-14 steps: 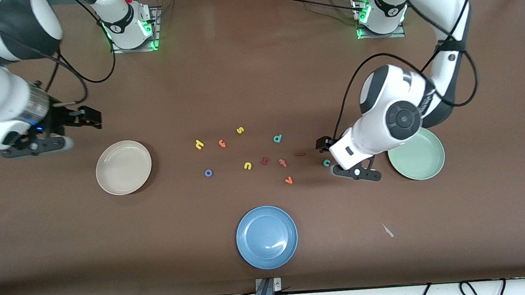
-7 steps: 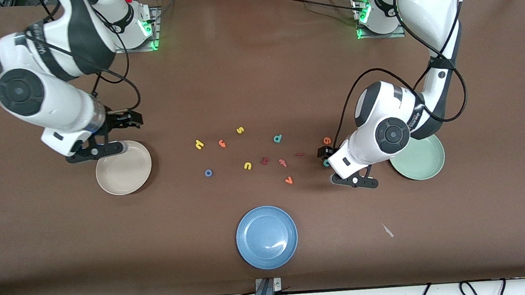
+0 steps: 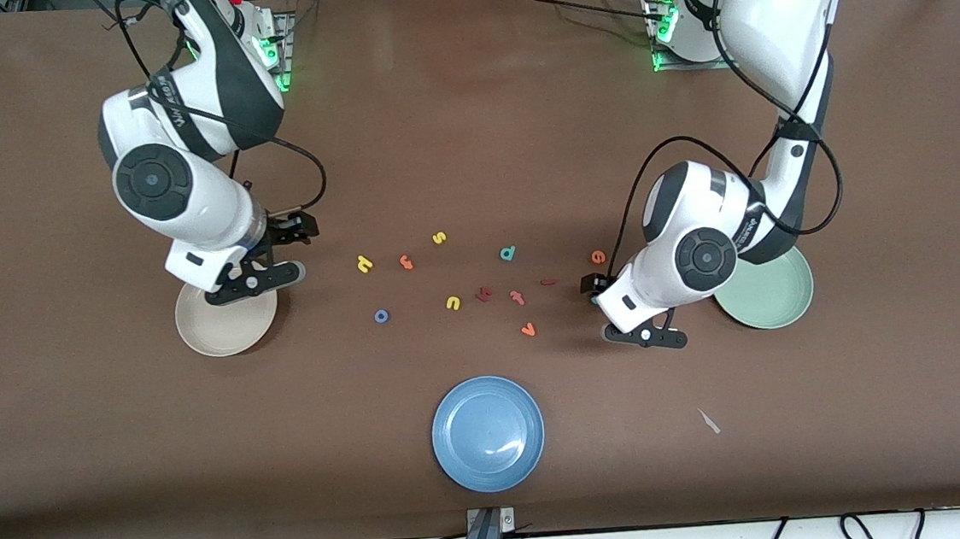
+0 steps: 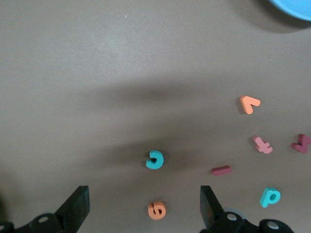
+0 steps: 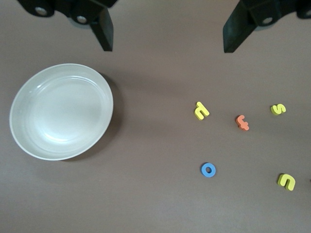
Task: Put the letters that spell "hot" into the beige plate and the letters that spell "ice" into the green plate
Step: 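Move the left gripper to the teal c while the right gripper reaches yellow, then grasp the teal c with the left gripper while the right gripper grasps yellow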
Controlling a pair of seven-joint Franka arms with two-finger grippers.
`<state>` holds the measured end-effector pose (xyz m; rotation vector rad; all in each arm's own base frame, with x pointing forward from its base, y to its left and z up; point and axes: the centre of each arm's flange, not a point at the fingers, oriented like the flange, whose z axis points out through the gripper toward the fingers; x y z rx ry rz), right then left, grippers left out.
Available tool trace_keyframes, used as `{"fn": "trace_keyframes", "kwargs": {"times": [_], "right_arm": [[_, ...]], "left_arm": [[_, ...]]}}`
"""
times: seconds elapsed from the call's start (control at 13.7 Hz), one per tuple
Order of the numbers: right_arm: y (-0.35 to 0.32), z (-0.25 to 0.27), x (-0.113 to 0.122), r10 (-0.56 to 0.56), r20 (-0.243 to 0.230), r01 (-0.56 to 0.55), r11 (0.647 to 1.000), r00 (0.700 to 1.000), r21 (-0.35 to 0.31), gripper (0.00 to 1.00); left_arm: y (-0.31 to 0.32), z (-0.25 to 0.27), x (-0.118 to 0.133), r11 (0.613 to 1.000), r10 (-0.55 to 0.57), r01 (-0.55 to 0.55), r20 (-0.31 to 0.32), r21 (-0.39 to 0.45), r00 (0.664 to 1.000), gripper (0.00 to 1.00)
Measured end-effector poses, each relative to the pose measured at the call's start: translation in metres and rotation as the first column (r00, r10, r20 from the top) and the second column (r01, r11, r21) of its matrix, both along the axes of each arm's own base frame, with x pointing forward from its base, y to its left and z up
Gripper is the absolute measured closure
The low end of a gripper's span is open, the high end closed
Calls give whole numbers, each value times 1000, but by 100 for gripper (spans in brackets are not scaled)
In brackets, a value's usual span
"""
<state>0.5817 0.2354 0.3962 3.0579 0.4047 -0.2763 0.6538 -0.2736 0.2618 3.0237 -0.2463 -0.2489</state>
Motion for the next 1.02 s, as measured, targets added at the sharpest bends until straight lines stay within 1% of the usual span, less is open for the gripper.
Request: {"fn": "trace_keyframes", "kwargs": {"times": [0.07,0.22,0.29,0.37,0.44,0.51,0.59,0.66,0.8,0.88,1.02], "right_arm": [[4,-11,0,6,-6,-6,1000,1000,0,0],[15,-33,1,22,-10,-21,1000,1000,5,0],[21,-44,0,32,-8,-32,999,999,11,0],[27,-56,-3,43,-1,-42,999,999,19,0],[32,-69,-8,60,6,-60,998,998,28,0],[35,-82,-14,86,12,-87,996,996,38,0],[37,-94,-20,117,18,-118,992,993,46,0],[36,-103,-25,150,18,-151,987,989,52,0],[34,-117,-31,215,17,-215,975,977,63,0],[34,-123,-33,242,23,-243,968,970,69,0],[37,-138,-36,296,51,-300,950,954,86,0]], "left_arm": [[-4,-7,-2,1000,-5,5,-6,1,1000,1],[-13,-20,-10,1000,-22,22,-26,8,999,8],[-17,-27,-15,999,-30,30,-38,13,999,8],[-20,-35,-21,999,-36,36,-49,17,998,14],[-23,-42,-25,999,-41,42,-56,20,998,23],[-25,-49,-29,999,-45,47,-58,23,997,23],[-26,-56,-32,998,-55,57,-45,32,997,30],[-25,-63,-33,996,-77,78,-28,53,997,32],[-23,-74,-35,987,-122,122,-9,104,993,31],[-23,-77,-35,985,-131,130,-2,111,991,31],[-26,-83,-35,985,-137,134,13,108,991,32]]}}
